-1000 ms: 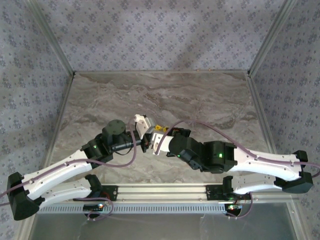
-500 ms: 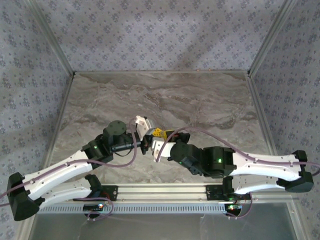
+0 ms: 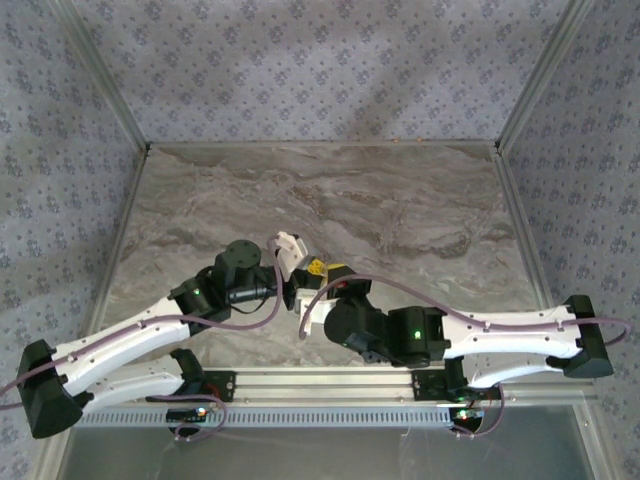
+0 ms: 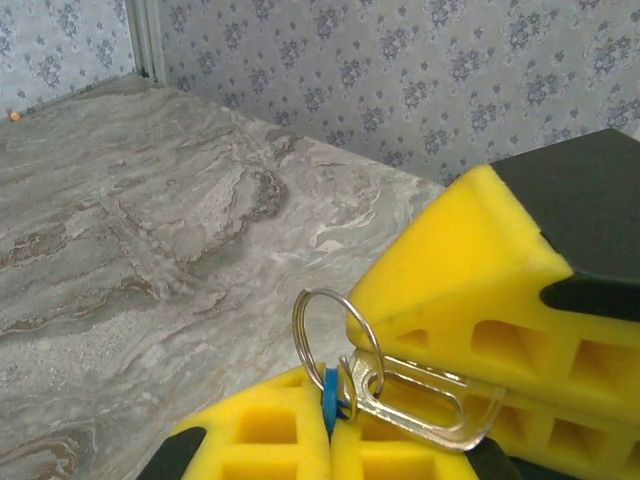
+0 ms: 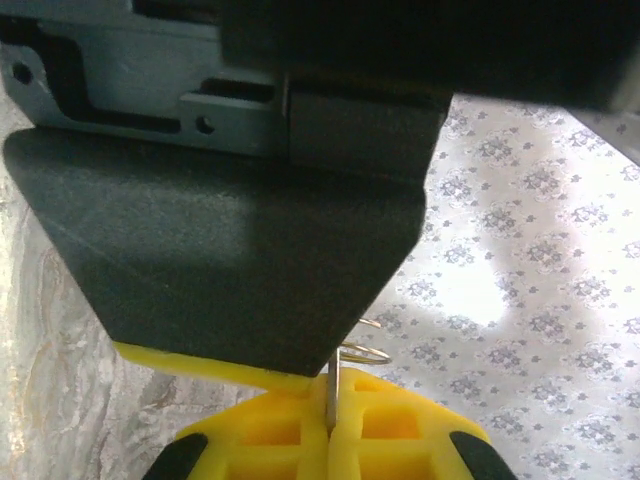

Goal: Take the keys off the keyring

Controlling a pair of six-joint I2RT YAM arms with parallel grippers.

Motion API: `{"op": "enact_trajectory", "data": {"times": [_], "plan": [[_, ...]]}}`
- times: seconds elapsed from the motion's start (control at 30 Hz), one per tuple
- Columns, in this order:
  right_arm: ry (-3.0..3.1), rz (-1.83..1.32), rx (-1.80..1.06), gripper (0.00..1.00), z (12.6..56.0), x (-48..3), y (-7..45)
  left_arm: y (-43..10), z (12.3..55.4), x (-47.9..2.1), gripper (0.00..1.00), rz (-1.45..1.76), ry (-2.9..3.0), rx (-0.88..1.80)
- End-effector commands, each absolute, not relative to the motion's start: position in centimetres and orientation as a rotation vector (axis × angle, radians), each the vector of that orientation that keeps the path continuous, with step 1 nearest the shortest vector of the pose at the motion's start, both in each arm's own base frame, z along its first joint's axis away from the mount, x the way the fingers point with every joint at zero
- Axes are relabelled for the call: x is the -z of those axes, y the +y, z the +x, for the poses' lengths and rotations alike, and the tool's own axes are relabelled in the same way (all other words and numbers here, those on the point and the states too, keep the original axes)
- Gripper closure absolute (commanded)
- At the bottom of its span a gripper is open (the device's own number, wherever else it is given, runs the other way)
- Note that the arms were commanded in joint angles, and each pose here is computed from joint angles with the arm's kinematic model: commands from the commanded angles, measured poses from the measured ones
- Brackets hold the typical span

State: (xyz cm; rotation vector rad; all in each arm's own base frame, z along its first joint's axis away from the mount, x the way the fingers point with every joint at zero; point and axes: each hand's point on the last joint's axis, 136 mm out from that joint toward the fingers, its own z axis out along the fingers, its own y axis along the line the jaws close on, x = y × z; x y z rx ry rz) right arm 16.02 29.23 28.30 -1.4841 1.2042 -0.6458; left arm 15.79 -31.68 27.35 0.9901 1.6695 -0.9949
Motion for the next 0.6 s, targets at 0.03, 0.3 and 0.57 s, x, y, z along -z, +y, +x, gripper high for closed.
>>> {"op": "enact_trajectory", "data": {"times": [0.03,0.3,0.57], "plan": [[1.204,-1.605,0.220,1.00,13.0,-27.3,33.8,-32.1,14.7,-39.0,0.90,0.875,1.266,1.129],[1.418,-1.219,-0.075,1.00,19.4,-34.5,31.4,-30.9,15.9,-37.6,0.47,0.851,1.338,1.024],[1.473,-1.011,-0.233,1.00,23.3,-36.9,28.5,-28.2,16.4,-36.0,0.01,0.789,1.425,0.932]]}}
